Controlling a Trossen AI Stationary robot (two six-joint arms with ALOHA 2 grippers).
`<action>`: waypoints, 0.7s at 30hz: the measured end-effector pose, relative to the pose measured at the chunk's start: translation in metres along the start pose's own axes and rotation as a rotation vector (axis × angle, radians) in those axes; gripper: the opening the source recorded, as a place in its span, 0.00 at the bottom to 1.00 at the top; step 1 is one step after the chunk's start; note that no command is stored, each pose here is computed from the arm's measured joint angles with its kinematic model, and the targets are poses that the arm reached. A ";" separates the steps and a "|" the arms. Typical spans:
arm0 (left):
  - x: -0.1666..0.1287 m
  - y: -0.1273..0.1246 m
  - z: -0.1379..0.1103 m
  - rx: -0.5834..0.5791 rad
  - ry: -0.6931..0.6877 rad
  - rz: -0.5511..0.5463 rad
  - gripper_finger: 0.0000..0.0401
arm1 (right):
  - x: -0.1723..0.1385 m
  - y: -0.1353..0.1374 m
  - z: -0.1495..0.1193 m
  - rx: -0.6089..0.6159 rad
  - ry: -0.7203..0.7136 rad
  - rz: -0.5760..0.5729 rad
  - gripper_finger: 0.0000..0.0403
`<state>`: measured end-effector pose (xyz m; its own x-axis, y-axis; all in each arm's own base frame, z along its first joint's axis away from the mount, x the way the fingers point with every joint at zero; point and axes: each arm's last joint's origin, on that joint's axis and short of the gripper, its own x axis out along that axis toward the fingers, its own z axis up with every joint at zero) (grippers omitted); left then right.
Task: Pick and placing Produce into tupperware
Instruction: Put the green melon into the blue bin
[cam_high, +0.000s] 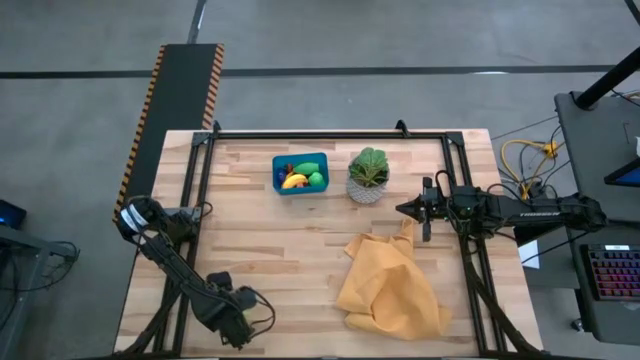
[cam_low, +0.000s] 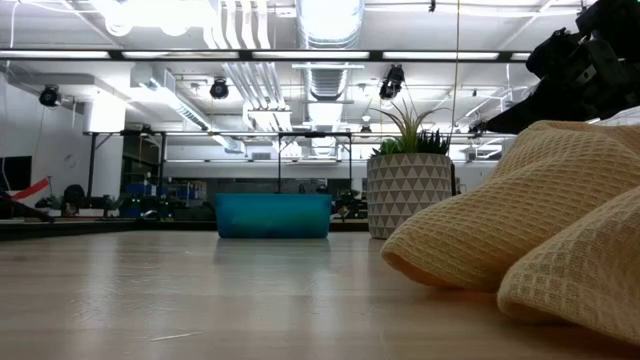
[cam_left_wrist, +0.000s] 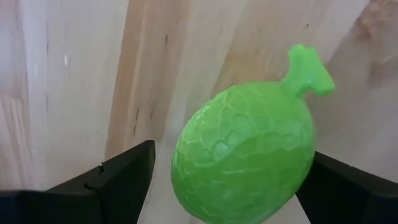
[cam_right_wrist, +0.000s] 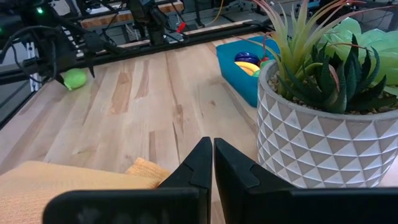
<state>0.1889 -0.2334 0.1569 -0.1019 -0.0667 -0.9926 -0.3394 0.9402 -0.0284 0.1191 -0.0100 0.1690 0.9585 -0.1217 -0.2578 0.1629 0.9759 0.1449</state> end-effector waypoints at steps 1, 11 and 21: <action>0.000 0.000 0.000 0.018 -0.002 0.000 0.83 | 0.000 0.000 0.000 0.000 0.000 0.000 0.02; 0.000 0.000 0.000 0.153 -0.009 0.005 0.82 | 0.000 0.000 0.000 0.000 0.000 0.000 0.02; 0.000 0.001 0.001 0.166 -0.020 0.011 0.64 | 0.000 0.000 0.000 0.000 0.000 0.000 0.02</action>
<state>0.1893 -0.2326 0.1564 -0.0851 -0.0510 -0.9951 -0.1787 0.9833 -0.0351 0.1191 -0.0100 0.1690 0.9585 -0.1218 -0.2578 0.1630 0.9759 0.1449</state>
